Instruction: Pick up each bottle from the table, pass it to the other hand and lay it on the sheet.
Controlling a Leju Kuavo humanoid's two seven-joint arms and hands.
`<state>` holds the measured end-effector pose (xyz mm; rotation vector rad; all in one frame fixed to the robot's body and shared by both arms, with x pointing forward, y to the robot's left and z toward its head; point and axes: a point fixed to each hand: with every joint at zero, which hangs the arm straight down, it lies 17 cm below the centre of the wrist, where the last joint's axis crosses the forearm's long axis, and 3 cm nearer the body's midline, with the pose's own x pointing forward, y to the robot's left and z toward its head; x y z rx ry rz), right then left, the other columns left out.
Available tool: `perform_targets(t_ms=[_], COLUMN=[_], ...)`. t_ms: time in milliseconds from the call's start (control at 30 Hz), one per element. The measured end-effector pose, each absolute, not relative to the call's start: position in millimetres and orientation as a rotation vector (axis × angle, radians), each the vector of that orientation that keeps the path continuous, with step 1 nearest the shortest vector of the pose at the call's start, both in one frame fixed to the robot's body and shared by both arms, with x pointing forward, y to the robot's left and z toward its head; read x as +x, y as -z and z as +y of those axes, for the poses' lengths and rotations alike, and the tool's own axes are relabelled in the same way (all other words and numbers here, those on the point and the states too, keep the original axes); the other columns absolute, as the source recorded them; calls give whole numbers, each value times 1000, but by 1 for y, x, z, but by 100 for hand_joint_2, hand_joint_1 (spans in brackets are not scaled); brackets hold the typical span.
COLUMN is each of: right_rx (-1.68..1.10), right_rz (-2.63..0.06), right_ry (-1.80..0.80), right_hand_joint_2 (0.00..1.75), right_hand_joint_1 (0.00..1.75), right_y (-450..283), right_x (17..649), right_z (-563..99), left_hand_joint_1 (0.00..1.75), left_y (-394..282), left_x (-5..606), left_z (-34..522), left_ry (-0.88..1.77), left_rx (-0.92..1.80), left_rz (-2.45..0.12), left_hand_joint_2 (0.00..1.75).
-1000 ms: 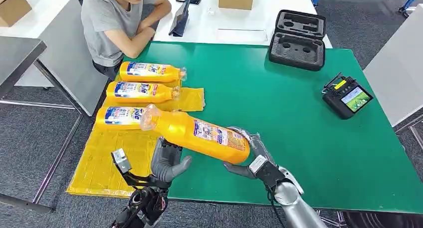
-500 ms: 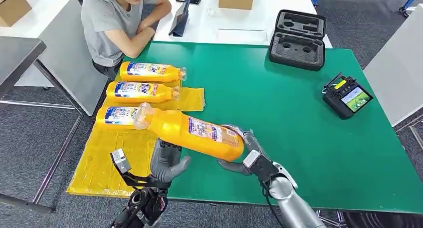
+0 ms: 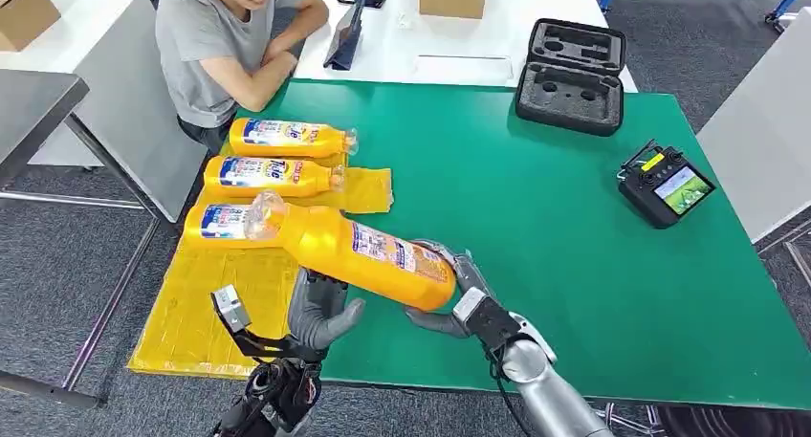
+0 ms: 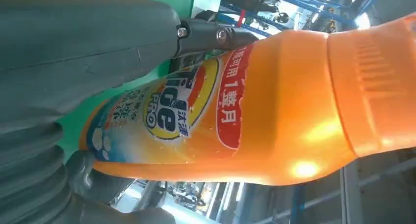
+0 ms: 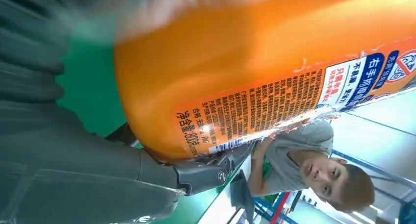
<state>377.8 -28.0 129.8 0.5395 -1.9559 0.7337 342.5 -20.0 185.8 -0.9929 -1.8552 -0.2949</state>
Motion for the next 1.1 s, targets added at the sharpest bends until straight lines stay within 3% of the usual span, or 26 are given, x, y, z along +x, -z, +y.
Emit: perform_targets(t_ms=[133,1100], right_rx=[545,557], right_rz=[-1952,-1960], right_ry=[-738,-762], right_hand_joint_2=[175,175], right_hand_joint_1=[141,138], right_y=[-128,-129], right_x=[376,368], right_z=[-25,-16], left_hand_joint_1=[0,0], left_y=[-186,-183], left_x=[343,342], left_z=[-20,-20], left_ry=[294,297], left_rx=[-992,-997], left_rz=[-1856,-1846], left_hand_joint_2=[175,175])
